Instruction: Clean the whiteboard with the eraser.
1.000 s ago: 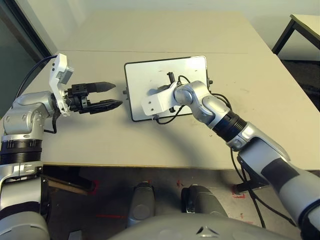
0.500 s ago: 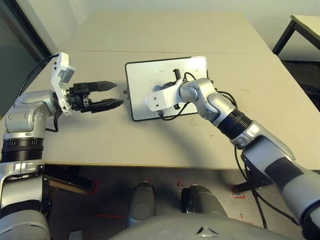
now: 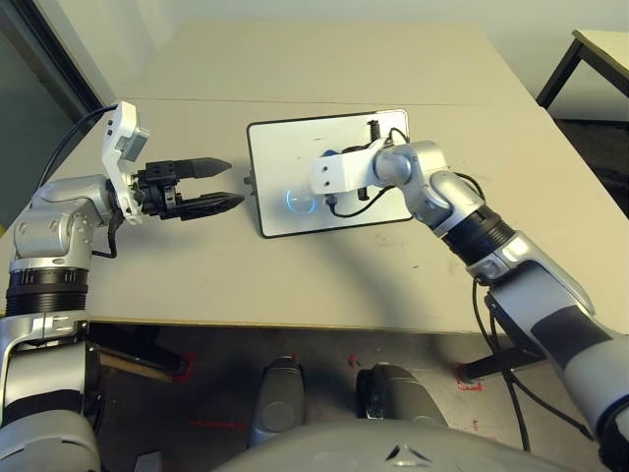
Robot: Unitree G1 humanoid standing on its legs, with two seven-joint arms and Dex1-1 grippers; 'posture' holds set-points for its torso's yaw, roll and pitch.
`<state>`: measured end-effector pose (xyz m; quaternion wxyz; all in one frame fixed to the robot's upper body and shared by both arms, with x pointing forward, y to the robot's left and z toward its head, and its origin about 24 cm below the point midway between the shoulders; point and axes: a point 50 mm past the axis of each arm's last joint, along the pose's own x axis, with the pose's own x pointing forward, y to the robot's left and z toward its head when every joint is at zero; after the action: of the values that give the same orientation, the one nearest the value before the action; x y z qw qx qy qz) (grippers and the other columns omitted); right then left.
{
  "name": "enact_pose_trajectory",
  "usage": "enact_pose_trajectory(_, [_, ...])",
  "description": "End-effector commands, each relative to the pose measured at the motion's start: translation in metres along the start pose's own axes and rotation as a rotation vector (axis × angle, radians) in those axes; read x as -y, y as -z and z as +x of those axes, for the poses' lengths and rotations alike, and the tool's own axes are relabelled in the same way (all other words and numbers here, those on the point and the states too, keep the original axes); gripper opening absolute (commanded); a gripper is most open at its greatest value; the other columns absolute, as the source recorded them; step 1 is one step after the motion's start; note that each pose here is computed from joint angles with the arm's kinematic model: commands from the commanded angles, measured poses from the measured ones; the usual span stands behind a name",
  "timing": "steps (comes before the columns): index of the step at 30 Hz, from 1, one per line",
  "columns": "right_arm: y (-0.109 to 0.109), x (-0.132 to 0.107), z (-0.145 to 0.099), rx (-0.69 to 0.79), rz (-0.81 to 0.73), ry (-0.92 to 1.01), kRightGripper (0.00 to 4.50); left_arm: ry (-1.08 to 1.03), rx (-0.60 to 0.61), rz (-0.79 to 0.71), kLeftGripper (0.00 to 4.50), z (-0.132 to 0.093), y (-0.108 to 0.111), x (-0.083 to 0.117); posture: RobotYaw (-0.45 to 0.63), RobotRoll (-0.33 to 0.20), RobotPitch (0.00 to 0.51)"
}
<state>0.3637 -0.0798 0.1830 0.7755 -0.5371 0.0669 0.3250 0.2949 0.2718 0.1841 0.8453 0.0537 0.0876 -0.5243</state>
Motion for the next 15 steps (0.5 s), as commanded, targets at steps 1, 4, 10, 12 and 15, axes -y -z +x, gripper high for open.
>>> enact_pose_trajectory(1, [0.014, 0.014, -0.026, 0.021, 0.310, 0.019, 0.37, 0.013, -0.013, 0.005, 4.50, 0.003, 0.001, -0.001, 0.24, 0.000, 0.036])
enact_pose_trajectory(4, [0.036, 0.029, -0.052, -0.012, 0.585, 0.066, 0.37, 0.014, -0.013, 0.005, 4.50, 0.003, 0.001, -0.001, 0.23, 0.000, 0.036])
enact_pose_trajectory(10, [0.093, 0.025, -0.079, -0.185, 1.055, 0.137, 0.37, 0.020, -0.011, 0.007, 4.50, 0.005, 0.001, -0.002, 0.22, 0.000, 0.036])
enact_pose_trajectory(12, [0.105, 0.015, -0.079, -0.227, 1.179, 0.130, 0.37, 0.021, -0.011, 0.008, 4.50, 0.005, 0.001, -0.003, 0.22, 0.000, 0.036])
enact_pose_trajectory(15, [0.123, -0.004, -0.074, -0.304, 1.320, 0.126, 0.37, 0.023, -0.011, 0.010, 4.50, 0.006, 0.001, -0.003, 0.22, 0.000, 0.036])
